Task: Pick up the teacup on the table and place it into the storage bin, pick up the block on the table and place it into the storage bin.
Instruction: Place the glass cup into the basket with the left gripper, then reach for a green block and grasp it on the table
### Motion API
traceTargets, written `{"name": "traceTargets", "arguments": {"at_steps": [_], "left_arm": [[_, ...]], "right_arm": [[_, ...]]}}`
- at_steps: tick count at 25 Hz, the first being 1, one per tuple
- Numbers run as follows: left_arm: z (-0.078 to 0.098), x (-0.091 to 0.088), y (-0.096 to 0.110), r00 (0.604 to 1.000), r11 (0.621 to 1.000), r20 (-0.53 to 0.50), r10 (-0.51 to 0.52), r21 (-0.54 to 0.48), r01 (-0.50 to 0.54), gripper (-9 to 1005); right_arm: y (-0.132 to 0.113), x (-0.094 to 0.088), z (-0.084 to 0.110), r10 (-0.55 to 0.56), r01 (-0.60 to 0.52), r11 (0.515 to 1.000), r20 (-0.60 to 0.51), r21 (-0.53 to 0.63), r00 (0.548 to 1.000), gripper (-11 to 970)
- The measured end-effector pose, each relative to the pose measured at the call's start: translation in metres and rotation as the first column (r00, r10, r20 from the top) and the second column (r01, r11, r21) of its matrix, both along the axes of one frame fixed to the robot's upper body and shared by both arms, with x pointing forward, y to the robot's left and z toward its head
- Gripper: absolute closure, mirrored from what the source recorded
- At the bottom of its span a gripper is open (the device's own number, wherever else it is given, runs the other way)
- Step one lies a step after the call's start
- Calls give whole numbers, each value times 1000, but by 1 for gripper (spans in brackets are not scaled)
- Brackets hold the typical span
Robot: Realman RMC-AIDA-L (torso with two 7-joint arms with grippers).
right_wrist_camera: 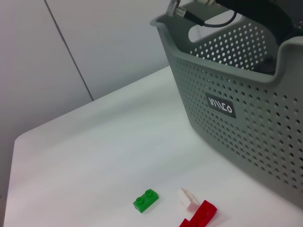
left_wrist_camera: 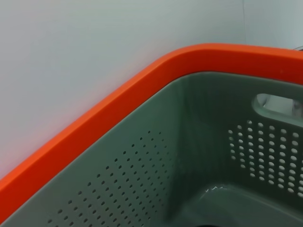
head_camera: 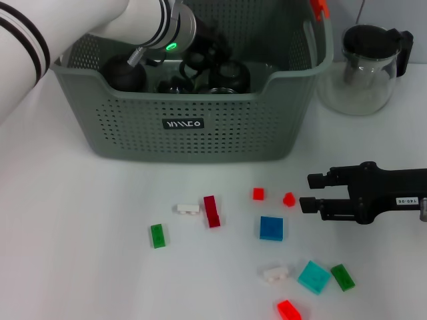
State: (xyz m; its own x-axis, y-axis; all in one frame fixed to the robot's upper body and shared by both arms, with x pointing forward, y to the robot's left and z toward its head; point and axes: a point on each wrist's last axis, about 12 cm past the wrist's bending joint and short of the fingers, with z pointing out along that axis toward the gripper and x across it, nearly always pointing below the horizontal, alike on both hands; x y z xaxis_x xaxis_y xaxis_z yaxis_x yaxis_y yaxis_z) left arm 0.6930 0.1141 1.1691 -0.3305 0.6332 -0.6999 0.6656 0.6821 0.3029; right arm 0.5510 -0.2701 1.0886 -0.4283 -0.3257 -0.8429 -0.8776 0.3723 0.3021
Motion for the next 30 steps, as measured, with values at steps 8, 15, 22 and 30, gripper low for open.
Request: {"name": "traceTargets", "arguments": {"at_steps": [8,15,22,30], "left_arm": [[4,1,2,1000,999,-10,19,-29,-20,434],[51,-15,23,1000,967,-24,9,-253,-15,280],[89,-87,56,929,764,27,-368,-561,319,124],[42,-155,75,662,527,8,-750,-597,605,124]], "right_arm": [[-2,-2,-1,-6,6,1000,-3,1,1000,342],[-3,-3,-1,3,-3,1000,-6,2,1000,342],[-8,-3,1,8,-8,1000,2,-2,1000,341],[-26,-8,16,92,-92,996,8,-17,996,341]]}}
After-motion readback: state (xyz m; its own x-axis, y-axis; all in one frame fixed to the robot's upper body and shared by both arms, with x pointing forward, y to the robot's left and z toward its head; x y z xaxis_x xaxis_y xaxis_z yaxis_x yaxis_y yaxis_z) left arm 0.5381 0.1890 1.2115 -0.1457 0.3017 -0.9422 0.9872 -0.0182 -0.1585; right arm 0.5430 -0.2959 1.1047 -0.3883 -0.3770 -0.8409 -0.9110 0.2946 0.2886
